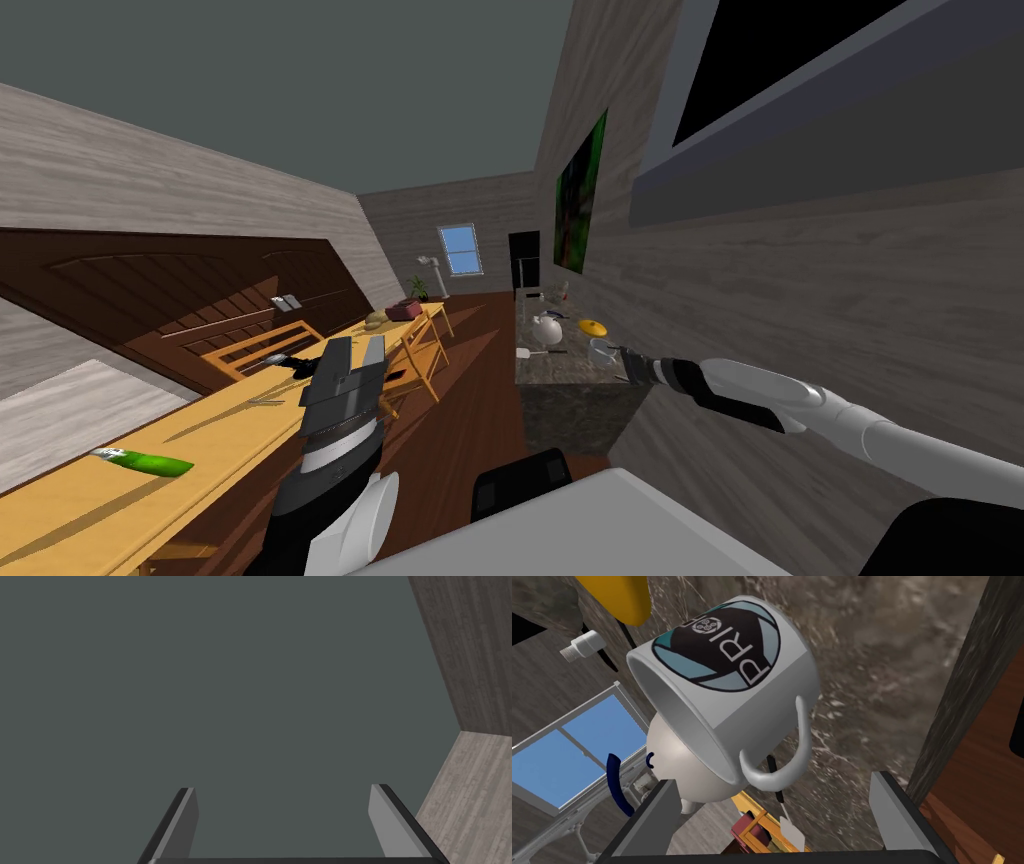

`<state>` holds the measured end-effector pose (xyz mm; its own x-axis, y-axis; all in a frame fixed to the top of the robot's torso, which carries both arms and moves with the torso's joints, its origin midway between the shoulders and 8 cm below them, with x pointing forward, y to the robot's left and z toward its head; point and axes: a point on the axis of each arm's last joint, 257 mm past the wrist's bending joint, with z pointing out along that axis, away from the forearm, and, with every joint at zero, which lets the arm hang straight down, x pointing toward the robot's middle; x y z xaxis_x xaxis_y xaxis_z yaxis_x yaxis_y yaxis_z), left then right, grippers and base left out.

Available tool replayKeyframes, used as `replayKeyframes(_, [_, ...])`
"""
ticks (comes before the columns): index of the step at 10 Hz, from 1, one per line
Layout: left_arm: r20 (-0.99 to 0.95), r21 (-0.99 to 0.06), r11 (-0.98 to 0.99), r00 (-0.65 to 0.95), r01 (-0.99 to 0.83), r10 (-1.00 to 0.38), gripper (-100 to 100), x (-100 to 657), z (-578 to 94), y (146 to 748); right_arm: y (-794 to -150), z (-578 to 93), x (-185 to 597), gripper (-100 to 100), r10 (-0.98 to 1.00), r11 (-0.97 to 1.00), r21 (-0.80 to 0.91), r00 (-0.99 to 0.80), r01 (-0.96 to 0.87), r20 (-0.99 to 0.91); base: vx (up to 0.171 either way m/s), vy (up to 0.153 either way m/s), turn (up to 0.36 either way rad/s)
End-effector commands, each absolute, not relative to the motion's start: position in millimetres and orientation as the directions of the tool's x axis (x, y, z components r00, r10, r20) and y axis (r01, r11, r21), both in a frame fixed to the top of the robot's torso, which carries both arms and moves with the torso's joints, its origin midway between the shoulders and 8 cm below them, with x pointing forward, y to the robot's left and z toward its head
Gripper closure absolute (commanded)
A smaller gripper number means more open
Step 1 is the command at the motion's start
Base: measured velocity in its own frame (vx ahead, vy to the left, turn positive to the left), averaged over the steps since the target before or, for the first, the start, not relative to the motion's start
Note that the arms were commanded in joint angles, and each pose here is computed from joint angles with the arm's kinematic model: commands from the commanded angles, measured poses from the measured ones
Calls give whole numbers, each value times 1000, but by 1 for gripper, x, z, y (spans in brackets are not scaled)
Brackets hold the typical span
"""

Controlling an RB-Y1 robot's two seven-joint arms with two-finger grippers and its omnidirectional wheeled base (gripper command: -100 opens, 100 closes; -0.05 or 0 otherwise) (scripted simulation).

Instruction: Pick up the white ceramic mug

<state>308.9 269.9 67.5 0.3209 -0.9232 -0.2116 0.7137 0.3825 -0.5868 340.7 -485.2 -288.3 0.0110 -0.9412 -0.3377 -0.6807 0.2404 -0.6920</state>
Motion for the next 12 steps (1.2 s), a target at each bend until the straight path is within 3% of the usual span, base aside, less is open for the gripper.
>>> replayKeyframes(1, [-212,-587,383,321,714,-923,0,309,67,270,-502,-292,333,-100,-959,191,-689,18,-699,-284,10,27,68])
replayKeyframes(4, [-212,-587,383,321,714,-923,0,309,67,270,-515,-296,329,-100,-970,154,-683,20,-714,-241,-3,13,31])
replayKeyframes(5, [-212,-587,383,321,714,-923,0,309,67,270,-516,-297,329,0,-971,150,-682,22,-716,-237,0,0,0])
replayKeyframes(6, [-212,-587,383,321,714,-923,0,309,67,270,-527,-300,328,-100,-971,178,-682,-15,-710,-238,-56,0,290])
replayKeyframes(11, [-212,-587,382,321,714,-923,0,309,68,270,-563,-313,326,-100,-962,265,-681,-135,-683,-239,-129,-5,300])
replayKeyframes(12, [-212,-587,383,321,714,-923,0,309,67,270,-564,-313,325,100,-961,268,-681,-140,-681,-239,-11,0,-13])
